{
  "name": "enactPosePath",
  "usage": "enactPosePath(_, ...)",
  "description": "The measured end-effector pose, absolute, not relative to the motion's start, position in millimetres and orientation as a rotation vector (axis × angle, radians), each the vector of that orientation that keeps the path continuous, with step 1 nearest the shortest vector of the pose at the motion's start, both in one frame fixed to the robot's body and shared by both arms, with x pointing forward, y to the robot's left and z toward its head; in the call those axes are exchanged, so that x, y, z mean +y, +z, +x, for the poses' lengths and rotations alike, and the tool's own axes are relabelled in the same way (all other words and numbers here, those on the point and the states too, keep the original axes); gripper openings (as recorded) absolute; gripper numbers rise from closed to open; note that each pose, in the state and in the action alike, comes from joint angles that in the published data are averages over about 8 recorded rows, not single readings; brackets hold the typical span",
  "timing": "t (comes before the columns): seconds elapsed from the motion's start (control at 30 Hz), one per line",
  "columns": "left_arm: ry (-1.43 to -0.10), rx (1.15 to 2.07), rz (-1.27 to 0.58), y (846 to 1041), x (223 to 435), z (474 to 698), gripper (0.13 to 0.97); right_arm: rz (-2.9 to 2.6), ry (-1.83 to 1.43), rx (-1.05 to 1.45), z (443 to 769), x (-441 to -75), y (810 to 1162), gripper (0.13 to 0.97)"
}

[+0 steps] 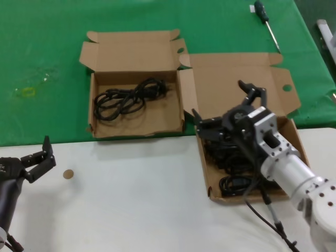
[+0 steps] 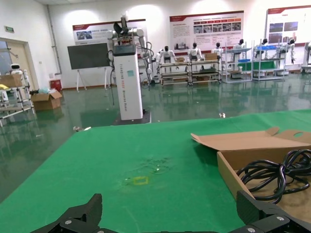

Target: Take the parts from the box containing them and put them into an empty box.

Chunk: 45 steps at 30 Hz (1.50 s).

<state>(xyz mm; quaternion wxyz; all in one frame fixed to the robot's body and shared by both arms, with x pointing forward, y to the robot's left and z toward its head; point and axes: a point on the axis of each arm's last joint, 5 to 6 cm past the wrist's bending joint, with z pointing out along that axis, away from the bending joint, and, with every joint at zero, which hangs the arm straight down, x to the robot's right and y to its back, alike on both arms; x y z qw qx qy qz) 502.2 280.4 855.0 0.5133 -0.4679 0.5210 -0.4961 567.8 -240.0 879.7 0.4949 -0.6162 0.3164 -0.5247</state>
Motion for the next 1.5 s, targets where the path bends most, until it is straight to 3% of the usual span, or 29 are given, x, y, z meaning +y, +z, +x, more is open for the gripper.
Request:
enactPosePath(0.67, -1.193, 1.253, -1.125, 855.0, 280, 502, 0.966, -1.299, -1.247, 1.078, 518, -274, 858, 0.966)
enactPosePath(1.5, -1.193, 1.253, -1.125, 855.0, 280, 502, 0.966, -1.288, -1.246, 1.094, 515, -276, 857, 0.966)
